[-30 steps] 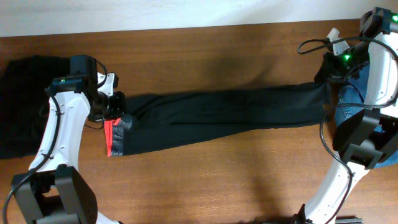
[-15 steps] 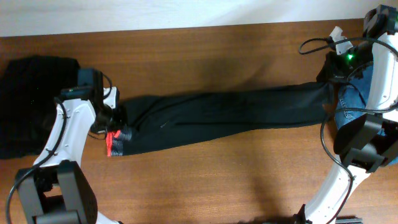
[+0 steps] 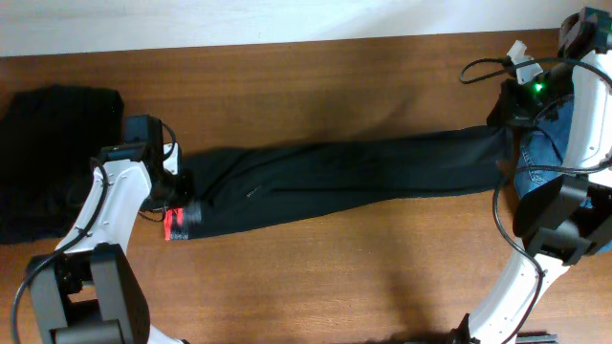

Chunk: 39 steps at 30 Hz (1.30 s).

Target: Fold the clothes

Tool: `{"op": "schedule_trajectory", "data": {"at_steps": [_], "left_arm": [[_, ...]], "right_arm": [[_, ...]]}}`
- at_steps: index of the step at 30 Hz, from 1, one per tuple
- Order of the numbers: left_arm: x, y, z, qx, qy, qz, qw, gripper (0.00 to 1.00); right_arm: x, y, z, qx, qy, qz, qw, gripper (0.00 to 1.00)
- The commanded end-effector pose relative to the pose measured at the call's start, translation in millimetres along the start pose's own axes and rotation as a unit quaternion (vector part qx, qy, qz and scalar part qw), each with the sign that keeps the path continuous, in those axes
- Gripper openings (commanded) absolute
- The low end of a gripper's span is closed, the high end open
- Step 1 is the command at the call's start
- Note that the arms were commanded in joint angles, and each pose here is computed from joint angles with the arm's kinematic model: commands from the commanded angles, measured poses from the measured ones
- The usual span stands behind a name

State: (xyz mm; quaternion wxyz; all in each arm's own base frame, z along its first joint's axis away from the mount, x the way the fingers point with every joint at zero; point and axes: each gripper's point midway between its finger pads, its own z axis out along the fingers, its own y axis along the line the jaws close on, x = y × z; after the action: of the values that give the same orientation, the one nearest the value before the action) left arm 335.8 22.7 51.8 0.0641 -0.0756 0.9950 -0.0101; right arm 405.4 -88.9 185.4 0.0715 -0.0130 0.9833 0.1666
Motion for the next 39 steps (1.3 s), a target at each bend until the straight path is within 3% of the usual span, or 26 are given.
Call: {"op": "schedule_trajectory", "data": {"at_steps": [1,3,7,15,25,33,39], "left_arm": [[4,8,-1,-0.020,0.002,-0.005,1.000,0.38],[4,8,-1,-0.021,0.003,-0.005,1.000,0.42],[-1,5,-3,-0.012,-0.008,-0.018,1.000,0.42],[-18,-28,-21,0.081,-0.050,-0.012,0.995,0.31],[-23,-38,-11,0.077,-0.072,0.006,0.994,0.29],[12,-34,23,0.073,-0.036,0.000,0.997,0.29],[40,-30,25,0.067,0.019,-0.005,0.998,0.18]], "right_arm": [[2,4,-12,0.007,-0.014,-0.003,1.000,0.04],[2,4,-12,0.007,-0.014,-0.002,1.000,0.04],[2,4,-12,0.007,-0.014,-0.002,1.000,0.04],[2,4,-12,0.007,-0.014,-0.004,1.000,0.04],[1,4,-12,0.007,-0.014,-0.004,1.000,0.04],[0,3,-12,0.008,-0.018,-0.005,1.000,0.04],[-2,3,-12,0.010,-0.021,-0.007,1.000,0.04]]}}
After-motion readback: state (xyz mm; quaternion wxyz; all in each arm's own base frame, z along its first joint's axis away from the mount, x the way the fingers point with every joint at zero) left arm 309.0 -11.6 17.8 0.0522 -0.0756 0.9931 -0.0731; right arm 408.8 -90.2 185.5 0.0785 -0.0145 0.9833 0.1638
